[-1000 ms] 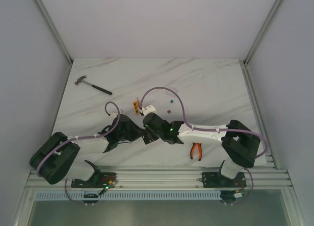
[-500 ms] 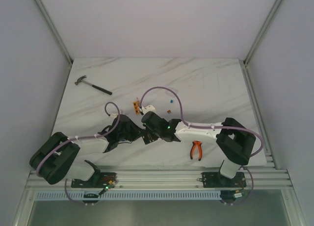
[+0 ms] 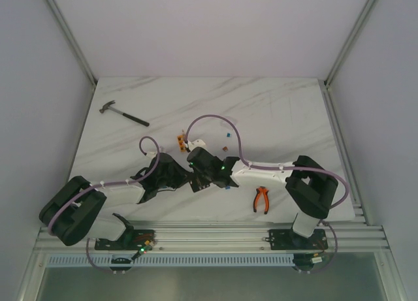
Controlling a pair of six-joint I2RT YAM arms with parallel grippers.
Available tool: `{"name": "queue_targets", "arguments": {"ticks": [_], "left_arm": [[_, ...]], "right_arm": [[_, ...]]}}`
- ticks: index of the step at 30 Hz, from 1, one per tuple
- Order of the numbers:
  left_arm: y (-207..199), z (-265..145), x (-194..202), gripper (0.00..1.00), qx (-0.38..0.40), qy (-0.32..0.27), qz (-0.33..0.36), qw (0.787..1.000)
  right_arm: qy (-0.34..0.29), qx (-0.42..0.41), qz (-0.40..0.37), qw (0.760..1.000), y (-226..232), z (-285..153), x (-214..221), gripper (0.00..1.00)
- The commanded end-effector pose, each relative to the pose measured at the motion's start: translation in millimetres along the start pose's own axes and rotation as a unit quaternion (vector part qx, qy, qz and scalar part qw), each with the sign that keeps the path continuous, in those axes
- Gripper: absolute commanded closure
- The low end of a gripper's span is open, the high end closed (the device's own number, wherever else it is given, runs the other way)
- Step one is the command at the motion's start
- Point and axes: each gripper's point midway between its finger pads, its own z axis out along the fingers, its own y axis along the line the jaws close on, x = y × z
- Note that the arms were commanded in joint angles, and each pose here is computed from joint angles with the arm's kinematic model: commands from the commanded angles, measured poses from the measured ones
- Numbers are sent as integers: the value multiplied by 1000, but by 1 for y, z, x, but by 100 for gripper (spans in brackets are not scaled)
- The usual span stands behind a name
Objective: Snap on the fuse box
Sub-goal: Install the fuse at the fuse box base.
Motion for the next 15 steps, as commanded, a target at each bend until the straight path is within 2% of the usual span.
{"name": "queue_targets", "arguments": {"ticks": [1, 15], "left_arm": [[17, -2, 5, 78, -26, 2, -5, 1000], [19, -2, 5, 78, -29, -1, -12, 1000]], "right_arm": [[22, -7, 2, 1000, 5, 5, 5, 97], [80, 22, -8, 997, -9, 9, 41, 98]]}}
